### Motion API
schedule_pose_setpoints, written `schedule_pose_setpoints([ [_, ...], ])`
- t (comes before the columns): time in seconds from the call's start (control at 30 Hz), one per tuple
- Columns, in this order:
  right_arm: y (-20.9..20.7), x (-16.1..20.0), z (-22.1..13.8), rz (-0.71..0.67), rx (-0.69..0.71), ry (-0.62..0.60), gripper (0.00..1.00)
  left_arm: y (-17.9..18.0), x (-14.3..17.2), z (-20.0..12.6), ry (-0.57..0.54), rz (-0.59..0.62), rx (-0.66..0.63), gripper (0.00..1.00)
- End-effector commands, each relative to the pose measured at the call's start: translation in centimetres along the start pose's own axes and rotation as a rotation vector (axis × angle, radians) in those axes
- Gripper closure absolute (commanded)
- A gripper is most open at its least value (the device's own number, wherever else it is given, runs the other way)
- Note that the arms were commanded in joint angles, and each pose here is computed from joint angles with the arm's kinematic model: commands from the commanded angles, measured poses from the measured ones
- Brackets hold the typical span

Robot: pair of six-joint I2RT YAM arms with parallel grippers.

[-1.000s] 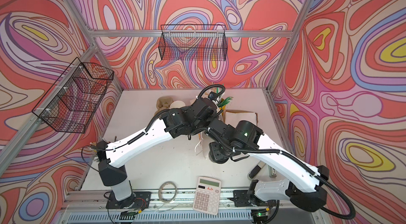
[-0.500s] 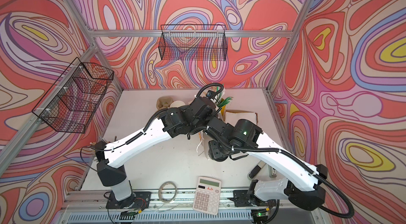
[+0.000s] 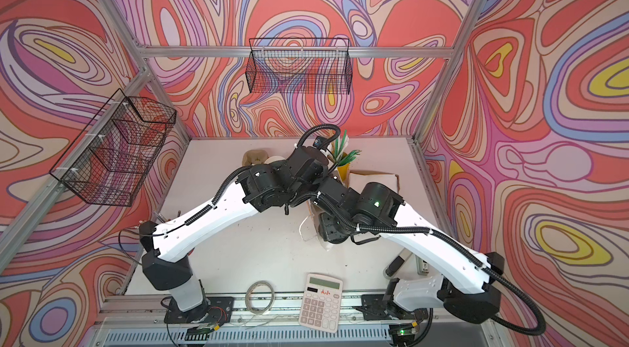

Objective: Pack a coffee takeout order
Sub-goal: Pick up the coffee cup from the center of the table, then place the coffee cup in the takeout bag, then stand up the takeout bag at the center of the table.

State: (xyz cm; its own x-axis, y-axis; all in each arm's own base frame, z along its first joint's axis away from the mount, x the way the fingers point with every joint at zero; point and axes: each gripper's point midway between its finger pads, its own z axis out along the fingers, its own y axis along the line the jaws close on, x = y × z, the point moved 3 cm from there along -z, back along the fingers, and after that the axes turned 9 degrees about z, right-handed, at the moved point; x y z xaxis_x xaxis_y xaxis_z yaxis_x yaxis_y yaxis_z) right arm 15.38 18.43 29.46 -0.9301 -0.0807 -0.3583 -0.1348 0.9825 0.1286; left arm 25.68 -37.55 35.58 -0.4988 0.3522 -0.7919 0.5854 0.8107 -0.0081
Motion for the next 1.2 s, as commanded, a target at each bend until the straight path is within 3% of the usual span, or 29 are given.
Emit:
schedule_pose_setpoints([
  [0.0,0.2,-1.5,0.8,0.006,0.033,-0.056,0.35,-1.9,0.0,-2.8,0.017,0.054,0.091,1.00],
  [0.27,0.4,-1.8,0.6,-0.047,0.048,-0.053,0.35,-2.6,-0.1,-4.6,0.066,0.033,0.170,1.00],
  [0.63,0.1,0.6,1.6,-0.153,0.023,0.065,0.35,-1.5,1.8,-4.7,0.160,0.026,0.180,1.00],
  [0.93,0.0,1.1,1.5,-0.211,0.005,0.077,0.35,-1.8,1.4,-7.5,0.154,-0.025,0.285,1.00],
  [1.17,0.0,1.4,0.8,-0.237,-0.034,0.075,0.34,-1.4,0.5,-9.8,0.121,-0.032,0.265,1.00],
])
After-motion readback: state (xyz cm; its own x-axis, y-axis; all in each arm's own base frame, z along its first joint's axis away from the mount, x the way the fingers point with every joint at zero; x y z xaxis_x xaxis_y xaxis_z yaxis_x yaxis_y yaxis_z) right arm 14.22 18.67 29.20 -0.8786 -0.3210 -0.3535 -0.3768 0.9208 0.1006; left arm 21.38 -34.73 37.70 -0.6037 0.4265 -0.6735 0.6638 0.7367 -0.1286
